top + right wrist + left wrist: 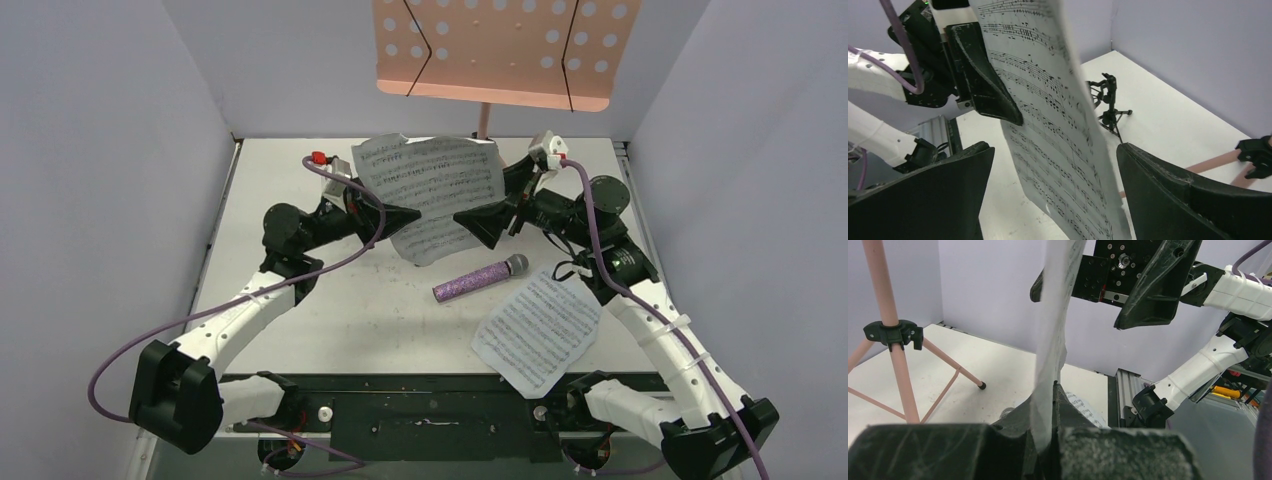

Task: Set up the instrument practice props

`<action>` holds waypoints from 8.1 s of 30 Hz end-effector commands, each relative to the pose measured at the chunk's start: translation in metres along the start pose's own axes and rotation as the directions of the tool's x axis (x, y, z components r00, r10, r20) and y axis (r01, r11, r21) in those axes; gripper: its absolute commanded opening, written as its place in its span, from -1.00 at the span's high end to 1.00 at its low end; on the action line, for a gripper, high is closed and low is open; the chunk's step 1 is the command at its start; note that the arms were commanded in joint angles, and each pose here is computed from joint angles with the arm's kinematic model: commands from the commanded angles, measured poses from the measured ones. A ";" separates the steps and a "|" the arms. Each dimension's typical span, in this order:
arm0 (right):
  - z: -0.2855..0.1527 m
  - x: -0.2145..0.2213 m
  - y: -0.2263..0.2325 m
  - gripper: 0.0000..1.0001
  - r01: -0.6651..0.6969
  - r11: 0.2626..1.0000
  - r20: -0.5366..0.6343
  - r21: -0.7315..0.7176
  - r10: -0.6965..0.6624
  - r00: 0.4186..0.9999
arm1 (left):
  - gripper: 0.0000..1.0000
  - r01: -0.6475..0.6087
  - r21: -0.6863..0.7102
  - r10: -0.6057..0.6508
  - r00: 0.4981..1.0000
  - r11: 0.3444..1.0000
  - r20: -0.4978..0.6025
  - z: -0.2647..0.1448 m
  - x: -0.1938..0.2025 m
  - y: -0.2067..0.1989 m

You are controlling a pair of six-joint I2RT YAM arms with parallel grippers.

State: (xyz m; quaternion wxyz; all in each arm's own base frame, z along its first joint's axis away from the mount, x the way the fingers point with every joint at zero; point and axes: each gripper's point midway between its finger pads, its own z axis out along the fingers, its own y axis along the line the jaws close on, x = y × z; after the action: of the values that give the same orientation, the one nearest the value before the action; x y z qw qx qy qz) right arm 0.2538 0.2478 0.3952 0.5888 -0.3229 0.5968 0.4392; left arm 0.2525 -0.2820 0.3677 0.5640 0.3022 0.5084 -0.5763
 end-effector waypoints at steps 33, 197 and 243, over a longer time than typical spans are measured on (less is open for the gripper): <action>-0.097 -0.020 -0.078 -0.80 -0.101 0.660 -0.032 0.744 0.187 0.982 | 1.00 -0.032 -0.106 0.019 0.993 0.994 -0.120 -0.022 0.033 0.007; -0.056 -0.216 -0.176 0.40 -0.238 0.575 0.352 0.783 -0.094 0.931 | 1.00 -0.122 -0.077 0.128 0.989 0.989 0.075 0.108 -0.184 0.014; -0.052 -0.228 -0.145 0.89 -0.152 0.693 0.339 0.705 -0.140 0.931 | 1.00 -0.325 -0.165 0.338 0.940 0.931 0.057 0.134 -0.232 0.043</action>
State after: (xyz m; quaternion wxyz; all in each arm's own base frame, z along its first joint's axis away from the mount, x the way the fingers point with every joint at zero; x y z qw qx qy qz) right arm 0.4135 0.1185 0.5508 0.7230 0.0369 0.6568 0.2110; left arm 0.3559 -0.3219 0.6039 0.6783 0.3253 0.4730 -0.4587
